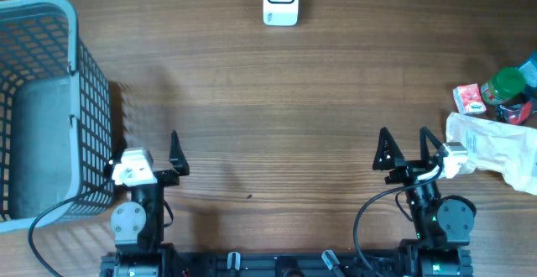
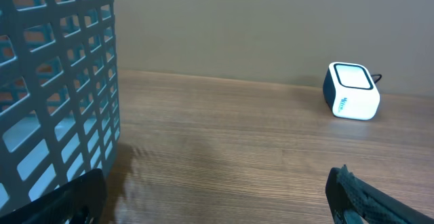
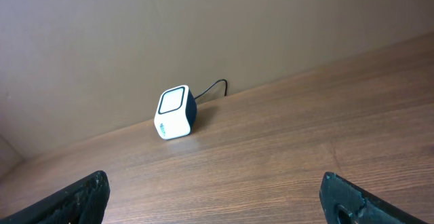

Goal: Scan the item barcode

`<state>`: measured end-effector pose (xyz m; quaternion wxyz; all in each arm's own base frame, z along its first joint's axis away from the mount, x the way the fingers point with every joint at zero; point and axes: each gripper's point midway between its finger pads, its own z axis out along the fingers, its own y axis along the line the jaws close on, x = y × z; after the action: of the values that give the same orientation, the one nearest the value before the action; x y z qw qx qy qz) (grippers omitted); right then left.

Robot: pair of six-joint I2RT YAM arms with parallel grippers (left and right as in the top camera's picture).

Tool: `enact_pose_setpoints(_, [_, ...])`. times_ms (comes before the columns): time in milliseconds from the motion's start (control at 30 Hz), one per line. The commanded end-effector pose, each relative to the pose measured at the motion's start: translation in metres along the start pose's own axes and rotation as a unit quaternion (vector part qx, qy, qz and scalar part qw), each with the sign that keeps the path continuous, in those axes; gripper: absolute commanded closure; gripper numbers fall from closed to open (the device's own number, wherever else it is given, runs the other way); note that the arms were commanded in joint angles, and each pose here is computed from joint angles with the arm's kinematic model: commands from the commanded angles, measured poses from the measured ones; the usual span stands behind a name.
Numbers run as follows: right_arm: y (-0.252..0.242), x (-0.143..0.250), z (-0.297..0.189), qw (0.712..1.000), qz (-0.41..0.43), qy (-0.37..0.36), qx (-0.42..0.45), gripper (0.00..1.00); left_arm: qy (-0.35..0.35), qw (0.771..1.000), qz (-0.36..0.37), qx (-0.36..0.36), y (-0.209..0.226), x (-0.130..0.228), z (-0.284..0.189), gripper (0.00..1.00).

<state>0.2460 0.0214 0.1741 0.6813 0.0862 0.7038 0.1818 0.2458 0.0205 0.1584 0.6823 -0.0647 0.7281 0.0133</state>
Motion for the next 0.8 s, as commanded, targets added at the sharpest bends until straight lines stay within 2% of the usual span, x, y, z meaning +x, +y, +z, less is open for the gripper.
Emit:
enact_pose_setpoints(0, [-0.001,-0.005,-0.001,1.000,0.004,-0.012,0.005,0.00,-0.004,1.000,-0.007,-0.007,0.003,-0.002,-0.001,0.00])
enact_pose_setpoints(367, [-0.002,-0.004,-0.001,1.000,0.005,-0.011,0.006,0.00,-0.004,1.000,-0.007,-0.007,0.003,-0.002,-0.001,0.00])
enact_pose_setpoints(433, [-0.020,-0.010,-0.002,0.998,-0.008,-0.028,0.060,0.00,-0.004,1.000,-0.007,-0.008,0.003,-0.001,-0.001,0.00])
enact_pose_setpoints(500, [-0.021,-0.010,-0.002,0.996,-0.053,-0.025,0.063,0.00,-0.004,1.000,-0.007,-0.007,0.003,-0.001,-0.001,0.00])
enact_pose_setpoints(567, [-0.017,-0.007,-0.001,0.989,-0.139,-0.013,0.050,0.00,-0.004,1.000,-0.007,-0.007,0.003,-0.001,-0.001,0.00])
enact_pose_setpoints(767, [-0.019,0.000,0.000,0.973,-0.224,0.006,0.052,0.00,-0.004,1.000,-0.007,-0.007,0.003,-0.001,-0.001,0.00])
